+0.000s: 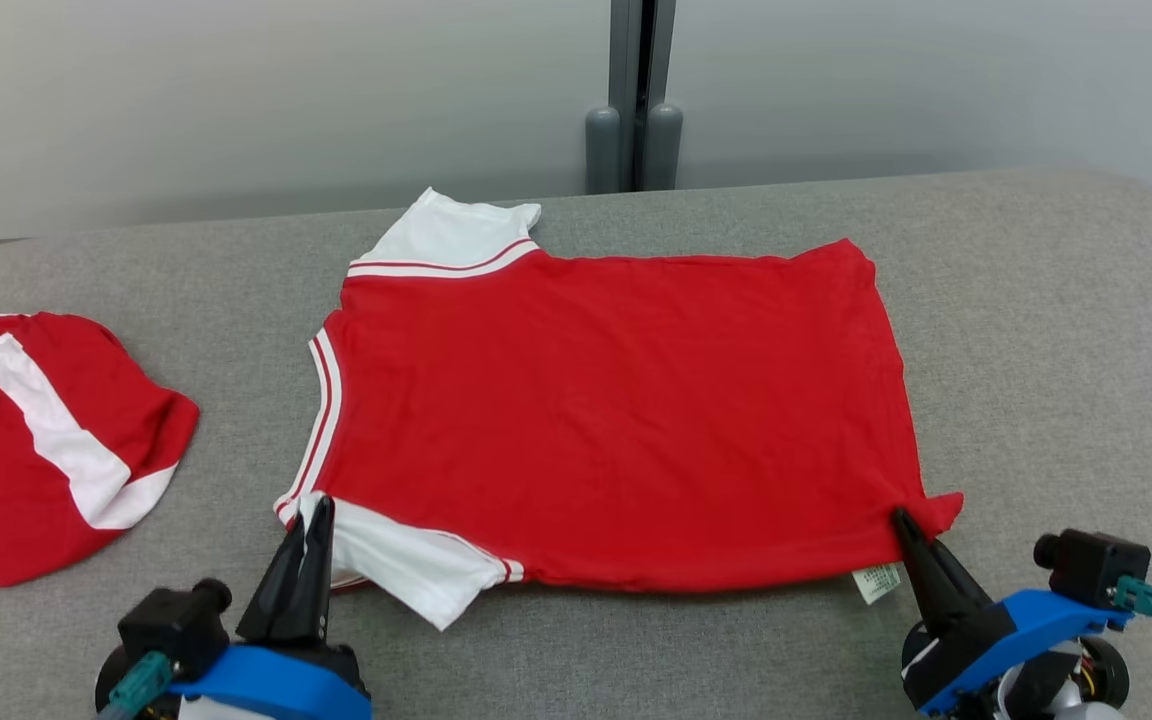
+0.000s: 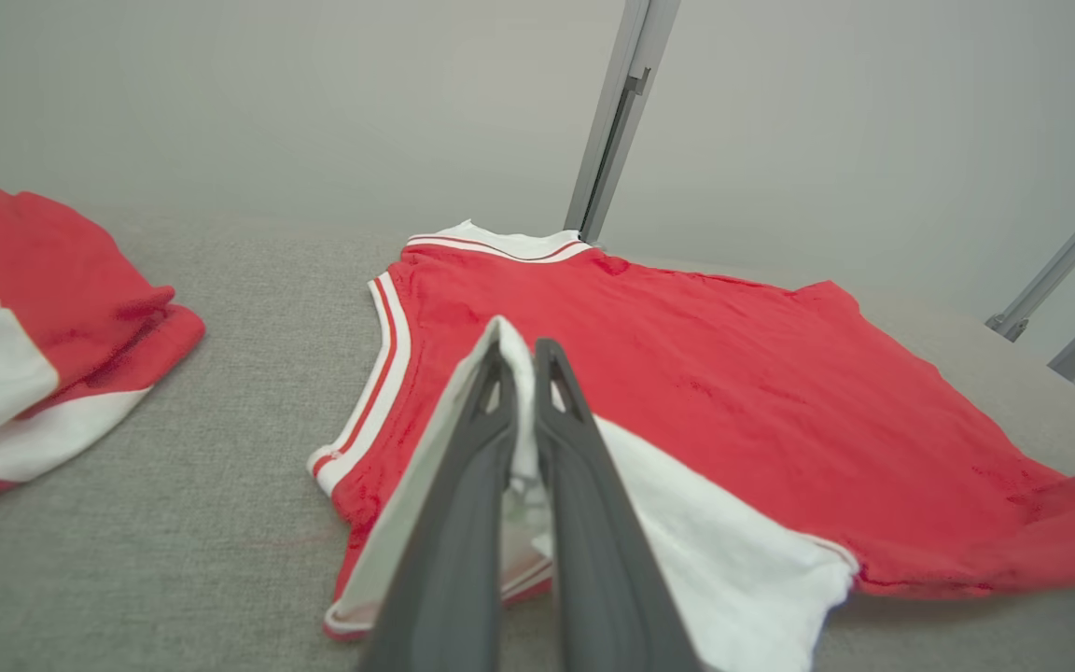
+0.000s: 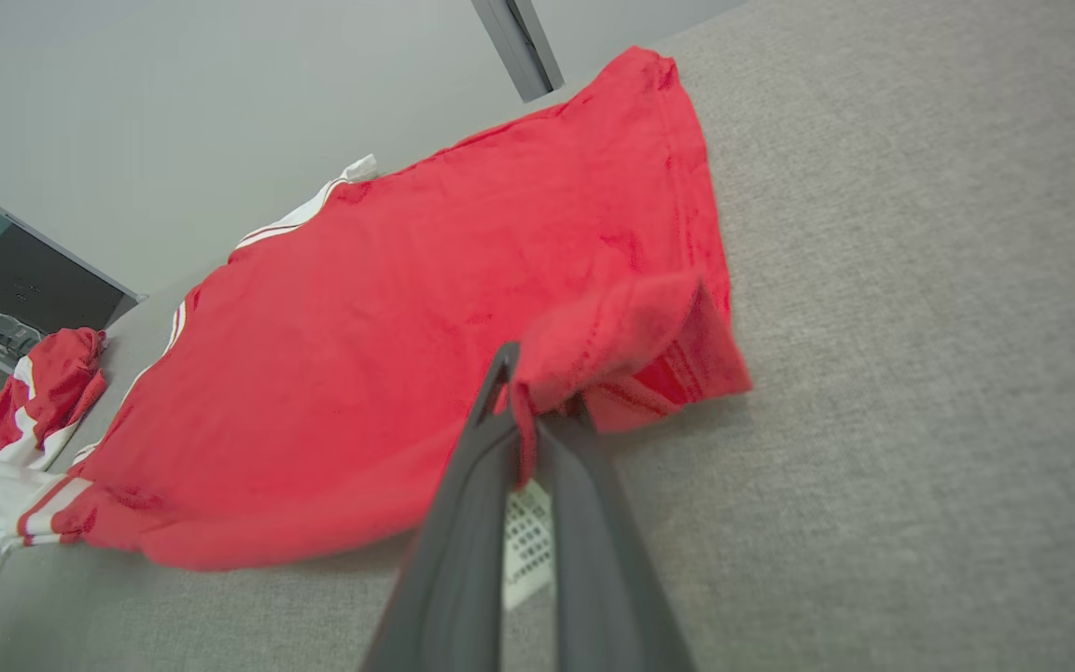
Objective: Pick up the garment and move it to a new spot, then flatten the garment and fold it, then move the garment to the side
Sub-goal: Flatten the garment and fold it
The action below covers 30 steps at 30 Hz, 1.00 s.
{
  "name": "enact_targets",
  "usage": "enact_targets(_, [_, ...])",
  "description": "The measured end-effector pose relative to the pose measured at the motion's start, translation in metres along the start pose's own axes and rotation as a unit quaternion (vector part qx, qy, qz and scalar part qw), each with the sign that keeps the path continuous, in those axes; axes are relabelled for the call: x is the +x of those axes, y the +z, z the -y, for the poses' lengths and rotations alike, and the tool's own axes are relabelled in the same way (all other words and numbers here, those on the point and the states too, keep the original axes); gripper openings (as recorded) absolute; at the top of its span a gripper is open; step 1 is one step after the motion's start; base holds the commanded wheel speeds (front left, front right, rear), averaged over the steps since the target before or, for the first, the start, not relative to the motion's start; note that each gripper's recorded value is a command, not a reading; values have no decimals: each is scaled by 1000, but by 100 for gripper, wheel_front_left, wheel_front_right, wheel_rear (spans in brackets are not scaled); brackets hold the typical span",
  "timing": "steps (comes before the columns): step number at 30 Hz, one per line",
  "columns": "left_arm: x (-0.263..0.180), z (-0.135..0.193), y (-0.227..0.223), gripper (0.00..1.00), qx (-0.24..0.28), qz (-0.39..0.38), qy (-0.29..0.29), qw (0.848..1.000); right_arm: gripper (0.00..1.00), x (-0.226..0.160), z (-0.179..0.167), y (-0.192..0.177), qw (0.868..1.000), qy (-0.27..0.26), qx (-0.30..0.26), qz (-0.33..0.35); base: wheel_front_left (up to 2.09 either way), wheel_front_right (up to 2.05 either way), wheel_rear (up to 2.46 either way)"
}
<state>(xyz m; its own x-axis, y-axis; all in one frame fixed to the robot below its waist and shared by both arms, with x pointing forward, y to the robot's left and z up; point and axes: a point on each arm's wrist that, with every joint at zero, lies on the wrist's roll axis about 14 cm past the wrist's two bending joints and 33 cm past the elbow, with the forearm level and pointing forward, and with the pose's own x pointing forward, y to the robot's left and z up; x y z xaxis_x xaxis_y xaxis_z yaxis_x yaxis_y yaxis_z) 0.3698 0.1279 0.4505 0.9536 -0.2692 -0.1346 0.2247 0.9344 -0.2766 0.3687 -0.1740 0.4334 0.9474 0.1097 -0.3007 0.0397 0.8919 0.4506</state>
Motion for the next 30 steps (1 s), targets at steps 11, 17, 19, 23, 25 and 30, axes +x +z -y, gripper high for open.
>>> enact_targets(11, [40,-7,-2,0,29,-20,-22,999,0,29,4,7,1000,-1,-17,-20,0,0,0])
enact_targets(17, [53,-10,-6,0,40,-33,-27,998,0,42,8,4,999,-8,-16,-32,0,0,0])
enact_targets(19, [57,-12,-8,0,44,-39,-26,998,2,45,8,3,999,-8,-16,-33,0,0,0])
enact_targets(23, [62,-15,-10,100,43,-39,-22,998,100,49,11,1,999,-12,-21,-32,0,0,0])
enact_targets(25, [63,-17,-11,100,46,-40,-20,998,100,49,12,2,999,-12,-29,-30,0,0,0])
enact_targets(30, [60,-20,-8,100,43,-32,-10,999,100,45,13,11,999,-10,-48,-11,0,0,0])
